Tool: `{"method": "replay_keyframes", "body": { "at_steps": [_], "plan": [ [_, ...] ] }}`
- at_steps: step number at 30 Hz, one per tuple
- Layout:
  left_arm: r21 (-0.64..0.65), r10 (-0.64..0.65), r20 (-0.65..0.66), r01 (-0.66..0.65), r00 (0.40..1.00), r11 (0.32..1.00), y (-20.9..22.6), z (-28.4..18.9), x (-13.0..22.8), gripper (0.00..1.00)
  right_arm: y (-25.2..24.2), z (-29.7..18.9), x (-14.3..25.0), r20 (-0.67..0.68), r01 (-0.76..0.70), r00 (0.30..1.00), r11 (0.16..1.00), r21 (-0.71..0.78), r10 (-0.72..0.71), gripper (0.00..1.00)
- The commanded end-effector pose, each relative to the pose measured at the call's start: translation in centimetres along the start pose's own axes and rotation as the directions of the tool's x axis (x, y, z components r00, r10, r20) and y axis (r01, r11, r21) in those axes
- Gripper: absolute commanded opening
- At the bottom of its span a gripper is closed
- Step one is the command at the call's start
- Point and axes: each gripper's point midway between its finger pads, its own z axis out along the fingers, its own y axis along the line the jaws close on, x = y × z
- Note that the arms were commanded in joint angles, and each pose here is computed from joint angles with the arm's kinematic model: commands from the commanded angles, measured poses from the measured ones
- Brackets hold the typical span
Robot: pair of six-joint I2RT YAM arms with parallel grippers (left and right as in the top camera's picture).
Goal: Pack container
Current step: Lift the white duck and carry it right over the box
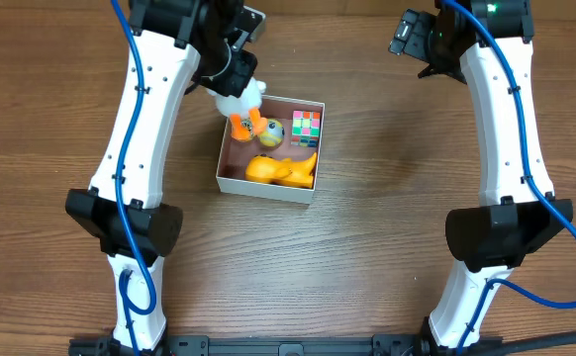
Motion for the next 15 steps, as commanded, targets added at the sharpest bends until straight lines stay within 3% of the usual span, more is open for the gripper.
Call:
{"method": "replay_keyframes", "body": {
  "at_steps": [1, 3, 5, 6, 15],
  "plan": [
    [0.066, -0.091, 0.073, 0.086, 0.993, 0.994, -2.4, -1.4, -1.3, 0.04, 0.1, -0.7, -0.5, 0.024, -0.010, 1.000, 1.000, -0.008, 0.010, 1.00],
    [0.079, -0.213, 0.087, 0.207, 0.973, 0.975, -3.2, -1.4, -2.0, 0.04, 0.1, -0.7, -0.5, 0.024, -0.010, 1.000, 1.000, -0.008, 0.010, 1.00],
    [0.048, -0.444, 0.116, 0.441, 0.889, 0.896, -3.9, -1.1, -2.8, 0.04, 0.1, -0.7, -0.5, 0.024, -0.010, 1.000, 1.000, -0.008, 0.010, 1.00],
    [0.030, -0.486, 0.130, 0.487, 0.864, 0.873, -4.1, -1.1, -2.9, 0.04, 0.1, -0.7, -0.4, 0.024, -0.010, 1.000, 1.000, -0.008, 0.010, 1.00],
    [-0.186, -0.676, 0.302, 0.737, 0.672, 0.650, -6.2, 0.3, -1.1, 0.04, 0.1, -0.7, -0.4, 0.024, -0.010, 1.000, 1.000, -0.008, 0.010, 1.00]
  ]
}}
